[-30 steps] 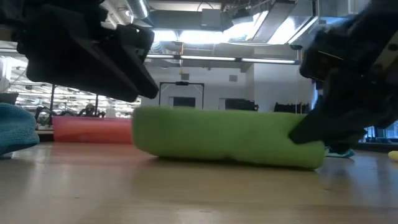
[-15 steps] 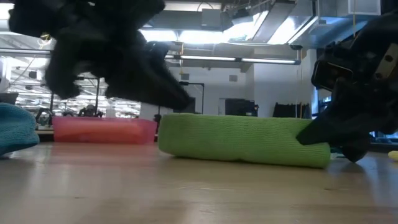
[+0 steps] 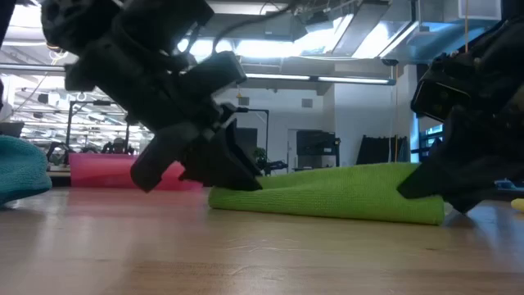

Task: Roll microfiber towels into tight, uniform cylinder then place into a basket
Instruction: Roll the green microfiber towel

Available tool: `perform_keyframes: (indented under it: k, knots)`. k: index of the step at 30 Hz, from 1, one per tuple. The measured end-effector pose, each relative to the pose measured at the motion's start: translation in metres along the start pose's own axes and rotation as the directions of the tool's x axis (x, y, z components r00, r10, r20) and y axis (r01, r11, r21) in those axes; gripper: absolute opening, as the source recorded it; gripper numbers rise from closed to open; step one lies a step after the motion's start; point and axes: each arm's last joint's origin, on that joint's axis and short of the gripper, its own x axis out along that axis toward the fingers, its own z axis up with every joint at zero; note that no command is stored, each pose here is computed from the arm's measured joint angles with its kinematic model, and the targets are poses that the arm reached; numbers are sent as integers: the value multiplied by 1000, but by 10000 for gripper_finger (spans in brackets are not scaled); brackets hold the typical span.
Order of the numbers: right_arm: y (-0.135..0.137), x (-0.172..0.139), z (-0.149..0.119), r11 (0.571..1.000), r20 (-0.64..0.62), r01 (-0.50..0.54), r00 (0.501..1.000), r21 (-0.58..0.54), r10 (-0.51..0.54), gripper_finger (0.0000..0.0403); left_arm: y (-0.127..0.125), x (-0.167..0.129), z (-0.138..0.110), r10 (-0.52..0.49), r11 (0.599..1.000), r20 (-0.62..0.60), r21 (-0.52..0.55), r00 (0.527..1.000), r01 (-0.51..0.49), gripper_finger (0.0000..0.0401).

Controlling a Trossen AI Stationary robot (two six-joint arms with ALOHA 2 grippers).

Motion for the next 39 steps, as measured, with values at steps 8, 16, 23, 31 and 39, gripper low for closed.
perform_keyframes:
  k: [8, 16, 23, 31, 39]
  knots:
    - [0, 0, 1, 974, 32, 26, 999, -227, -19, 79, 1, 6, -5, -58, 998, -12, -26, 998, 57, 105]
    - [10, -2, 11, 940, 55, 28, 998, -339, -10, 191, 1, 6, -5, -77, 997, -20, -29, 997, 77, 105]
    - [18, -32, 40, 926, 112, 119, 990, -357, -85, 252, 1, 6, -6, -83, 996, -24, -28, 996, 82, 105]
    - [32, -44, 60, 958, 211, 29, 977, -287, 34, 203, 1, 6, -6, -85, 996, -25, -29, 996, 85, 105]
    - [25, -19, 38, 959, 156, -8, 986, -284, 54, 51, 1, 7, -6, -89, 996, -24, -31, 996, 88, 105]
